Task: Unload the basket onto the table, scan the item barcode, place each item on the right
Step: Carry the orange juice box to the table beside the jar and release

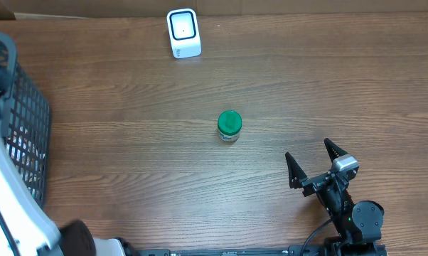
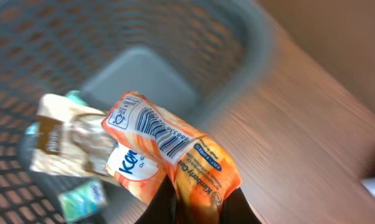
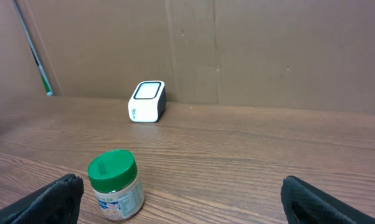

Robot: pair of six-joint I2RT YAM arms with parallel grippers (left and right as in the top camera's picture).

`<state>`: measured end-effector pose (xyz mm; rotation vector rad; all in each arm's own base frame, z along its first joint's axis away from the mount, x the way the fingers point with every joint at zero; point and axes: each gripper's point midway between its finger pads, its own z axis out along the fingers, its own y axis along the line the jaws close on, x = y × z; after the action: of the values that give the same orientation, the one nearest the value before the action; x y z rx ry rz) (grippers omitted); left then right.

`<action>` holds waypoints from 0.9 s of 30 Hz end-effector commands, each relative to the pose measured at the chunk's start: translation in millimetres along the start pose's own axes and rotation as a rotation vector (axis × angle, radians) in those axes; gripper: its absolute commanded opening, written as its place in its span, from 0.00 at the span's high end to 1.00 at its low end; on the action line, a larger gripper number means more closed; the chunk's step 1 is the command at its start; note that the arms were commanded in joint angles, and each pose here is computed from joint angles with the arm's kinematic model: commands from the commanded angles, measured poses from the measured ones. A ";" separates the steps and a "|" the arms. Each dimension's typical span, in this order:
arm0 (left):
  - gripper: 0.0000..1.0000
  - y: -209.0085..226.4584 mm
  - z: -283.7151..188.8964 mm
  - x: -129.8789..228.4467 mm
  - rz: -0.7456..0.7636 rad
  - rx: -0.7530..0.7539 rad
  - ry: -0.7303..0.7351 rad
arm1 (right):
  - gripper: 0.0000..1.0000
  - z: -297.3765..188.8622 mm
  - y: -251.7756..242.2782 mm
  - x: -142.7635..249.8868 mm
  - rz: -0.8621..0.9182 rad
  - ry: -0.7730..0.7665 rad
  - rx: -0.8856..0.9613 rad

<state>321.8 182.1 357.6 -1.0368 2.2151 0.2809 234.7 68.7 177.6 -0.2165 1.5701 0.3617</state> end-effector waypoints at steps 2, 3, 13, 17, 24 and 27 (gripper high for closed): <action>0.96 -56.9 -31.8 45.8 0.172 0.137 0.076 | 0.00 0.1 0.8 1.9 0.002 -0.004 -0.004; 0.96 -68.5 -32.9 58.6 0.218 0.154 0.102 | 0.00 0.1 0.8 1.9 0.002 -0.004 -0.004; 0.96 -189.2 3.3 229.0 0.858 0.355 0.253 | 0.00 0.1 0.9 1.9 0.002 -0.004 -0.005; 0.96 -223.6 25.8 287.3 1.097 0.442 0.215 | 0.00 0.1 0.9 1.9 0.002 -0.004 -0.005; 0.96 -242.2 68.6 364.1 1.347 0.462 0.270 | 0.00 0.1 0.8 1.9 0.002 -0.004 -0.004; 0.96 -239.9 78.5 379.3 1.369 0.461 0.323 | 0.00 0.1 0.8 1.9 0.002 -0.004 -0.004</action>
<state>369.6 -165.5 92.9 0.7243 2.7029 0.1537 234.7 68.7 177.4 -0.2165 1.5709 0.3618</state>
